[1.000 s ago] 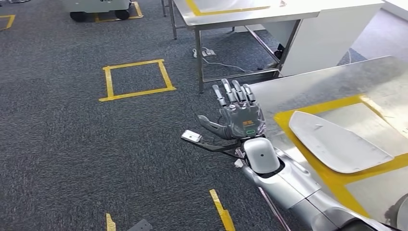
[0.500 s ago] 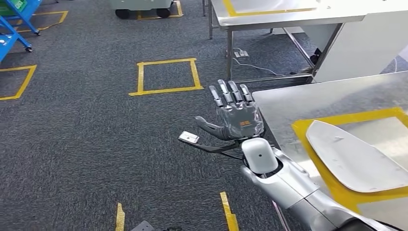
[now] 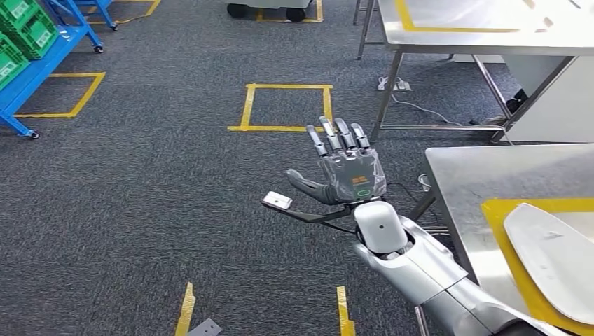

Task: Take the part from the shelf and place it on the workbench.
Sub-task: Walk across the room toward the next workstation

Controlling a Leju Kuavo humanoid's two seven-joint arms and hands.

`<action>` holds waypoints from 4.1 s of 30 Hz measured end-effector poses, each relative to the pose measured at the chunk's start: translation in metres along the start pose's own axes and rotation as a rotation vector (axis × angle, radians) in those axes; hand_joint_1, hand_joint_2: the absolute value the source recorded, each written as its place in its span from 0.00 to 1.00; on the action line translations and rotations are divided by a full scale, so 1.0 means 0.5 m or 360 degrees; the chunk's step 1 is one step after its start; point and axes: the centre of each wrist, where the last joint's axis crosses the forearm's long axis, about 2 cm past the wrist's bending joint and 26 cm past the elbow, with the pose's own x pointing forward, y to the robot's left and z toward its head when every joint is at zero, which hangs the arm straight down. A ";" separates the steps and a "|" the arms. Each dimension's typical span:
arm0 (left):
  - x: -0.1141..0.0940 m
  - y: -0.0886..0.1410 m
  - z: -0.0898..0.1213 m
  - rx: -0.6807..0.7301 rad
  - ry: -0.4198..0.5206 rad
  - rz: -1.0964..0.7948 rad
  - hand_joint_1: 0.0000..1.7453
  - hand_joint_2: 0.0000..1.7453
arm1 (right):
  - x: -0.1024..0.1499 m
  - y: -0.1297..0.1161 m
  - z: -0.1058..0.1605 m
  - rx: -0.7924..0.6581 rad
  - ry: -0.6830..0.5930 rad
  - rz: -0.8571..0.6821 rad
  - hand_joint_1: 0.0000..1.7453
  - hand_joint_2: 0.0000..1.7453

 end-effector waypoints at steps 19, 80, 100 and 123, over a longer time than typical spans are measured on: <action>-0.002 0.003 -0.001 -0.0007 -0.0086 0.0065 0.00 0.00 | -0.020 0.001 -0.005 -0.0003 -0.0004 0.0001 0.00 0.00; 0.005 -0.003 0.002 0.0090 -0.0073 0.0084 0.00 0.00 | -0.023 0.008 0.005 0.0034 0.0005 0.0003 0.00 0.00; 0.008 -0.003 0.002 0.0095 -0.0070 0.0085 0.00 0.00 | -0.022 0.007 0.003 0.0039 0.0003 0.0003 0.00 0.00; 0.012 -0.004 0.003 0.0093 -0.0073 0.0083 0.00 0.00 | -0.022 0.006 0.001 0.0033 0.0004 0.0001 0.00 0.00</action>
